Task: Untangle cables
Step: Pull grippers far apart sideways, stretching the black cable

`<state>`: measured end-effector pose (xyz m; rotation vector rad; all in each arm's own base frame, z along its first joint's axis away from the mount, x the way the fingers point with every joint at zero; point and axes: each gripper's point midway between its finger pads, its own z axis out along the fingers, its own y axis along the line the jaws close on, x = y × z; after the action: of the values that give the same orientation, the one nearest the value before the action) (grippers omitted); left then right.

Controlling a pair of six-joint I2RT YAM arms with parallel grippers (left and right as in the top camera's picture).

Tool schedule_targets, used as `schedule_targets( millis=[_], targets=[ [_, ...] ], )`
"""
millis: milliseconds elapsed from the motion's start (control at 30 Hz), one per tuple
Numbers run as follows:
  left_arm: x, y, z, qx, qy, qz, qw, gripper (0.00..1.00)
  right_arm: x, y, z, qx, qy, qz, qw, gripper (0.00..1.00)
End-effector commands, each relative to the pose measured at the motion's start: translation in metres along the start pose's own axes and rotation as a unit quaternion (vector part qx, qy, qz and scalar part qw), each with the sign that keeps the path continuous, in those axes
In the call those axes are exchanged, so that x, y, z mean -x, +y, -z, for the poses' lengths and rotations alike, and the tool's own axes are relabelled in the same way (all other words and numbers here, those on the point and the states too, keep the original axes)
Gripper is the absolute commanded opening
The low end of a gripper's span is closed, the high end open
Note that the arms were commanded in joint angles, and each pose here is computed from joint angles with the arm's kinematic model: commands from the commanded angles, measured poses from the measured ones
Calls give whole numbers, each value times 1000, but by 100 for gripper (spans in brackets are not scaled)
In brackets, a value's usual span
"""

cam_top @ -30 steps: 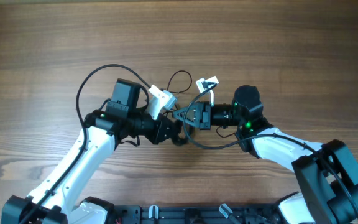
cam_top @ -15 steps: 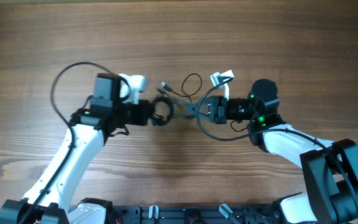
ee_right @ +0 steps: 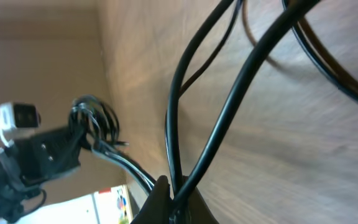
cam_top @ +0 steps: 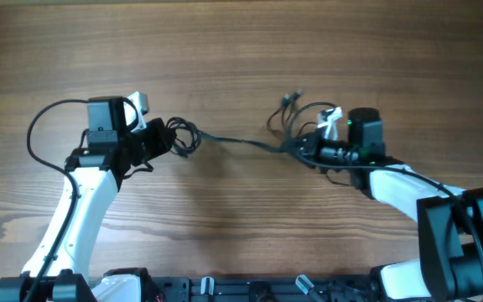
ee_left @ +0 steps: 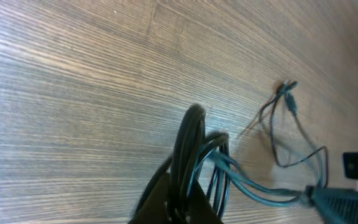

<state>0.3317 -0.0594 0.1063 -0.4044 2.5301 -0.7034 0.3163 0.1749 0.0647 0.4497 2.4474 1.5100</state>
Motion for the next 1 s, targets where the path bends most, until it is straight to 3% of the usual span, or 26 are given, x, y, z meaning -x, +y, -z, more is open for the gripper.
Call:
schedule_targets(
  millis=[0,167,367,633,867,967],
  targets=[
    [25,22,14,33,-44,-30,998,4,34,-21,30,-6,-56,-13,998,4],
    [18,5,14,-20,-27,-87,996,4,54,-30,56,5,-90,-18,996,4],
    [28,32,15,62,-50,-84,993,4,75,-44,83,2,-135,-26,990,4],
    [47,83,33,197,-130,89,968,4,100,-67,127,-4,-204,-61,977,4],
    [69,118,58,203,-186,176,945,4,115,-88,168,-9,-262,-93,961,4],
    [81,114,61,151,-197,185,951,4,116,-91,173,-10,-270,-96,958,4]
  ],
)
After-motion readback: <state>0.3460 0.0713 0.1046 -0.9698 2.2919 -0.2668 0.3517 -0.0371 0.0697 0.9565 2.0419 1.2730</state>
